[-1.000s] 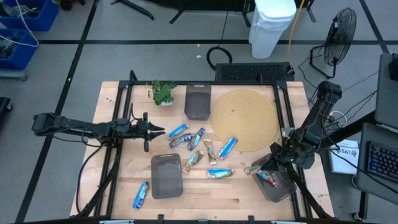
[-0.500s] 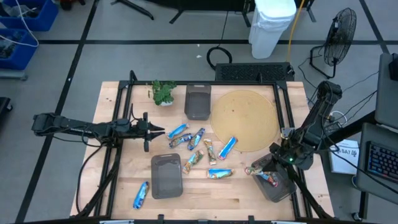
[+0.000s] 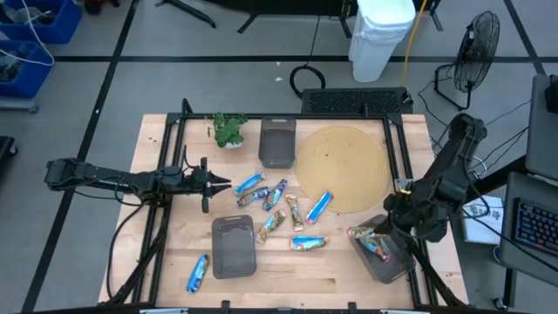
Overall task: Pick and place Granola Bars by type
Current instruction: Put the red granola bar into the bottom right black bin
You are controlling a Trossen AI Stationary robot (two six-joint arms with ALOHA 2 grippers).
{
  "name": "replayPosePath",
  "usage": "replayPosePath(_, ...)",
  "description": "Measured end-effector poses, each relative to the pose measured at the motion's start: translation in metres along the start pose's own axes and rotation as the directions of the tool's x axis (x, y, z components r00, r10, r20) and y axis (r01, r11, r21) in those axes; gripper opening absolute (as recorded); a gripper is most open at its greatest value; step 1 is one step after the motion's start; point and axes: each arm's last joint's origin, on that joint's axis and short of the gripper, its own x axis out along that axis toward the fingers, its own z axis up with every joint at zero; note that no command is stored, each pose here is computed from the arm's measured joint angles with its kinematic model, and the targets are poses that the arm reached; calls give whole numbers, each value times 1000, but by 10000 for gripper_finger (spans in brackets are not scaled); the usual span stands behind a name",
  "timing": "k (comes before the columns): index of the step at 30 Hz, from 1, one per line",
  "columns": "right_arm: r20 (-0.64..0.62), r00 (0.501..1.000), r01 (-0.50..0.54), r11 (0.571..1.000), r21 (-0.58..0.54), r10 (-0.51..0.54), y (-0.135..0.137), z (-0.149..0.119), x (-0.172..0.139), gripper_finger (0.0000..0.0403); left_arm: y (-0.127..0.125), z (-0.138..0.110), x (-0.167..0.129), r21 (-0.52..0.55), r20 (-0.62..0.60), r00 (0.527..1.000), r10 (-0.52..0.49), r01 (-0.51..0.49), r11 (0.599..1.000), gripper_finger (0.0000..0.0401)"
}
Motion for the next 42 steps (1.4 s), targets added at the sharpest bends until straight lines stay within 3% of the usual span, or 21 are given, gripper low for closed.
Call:
replayPosePath(9, -212, 954, 248, 957, 152, -213, 20, -6, 3, 0, 0, 0, 0, 0, 0, 1000, 0, 0, 1000, 74)
replayPosePath(17, -389, 842, 489, 832, 261, -373, 17, -19, 17, 0, 0, 0, 0, 0, 0, 1000, 0, 0, 1000, 74)
replayPosePath(24, -372, 824, 543, 783, 303, -428, 19, -23, 27, 0, 0, 0, 0, 0, 0, 1000, 0, 0, 1000, 74)
replayPosePath(32, -349, 745, 667, 660, 347, -569, 14, -29, 39, 0, 0, 0, 0, 0, 0, 1000, 0, 0, 1000, 74)
replayPosePath(42, -289, 724, 688, 622, 373, -627, 13, -28, 53, 0, 0, 0, 0, 0, 0, 1000, 0, 0, 1000, 74)
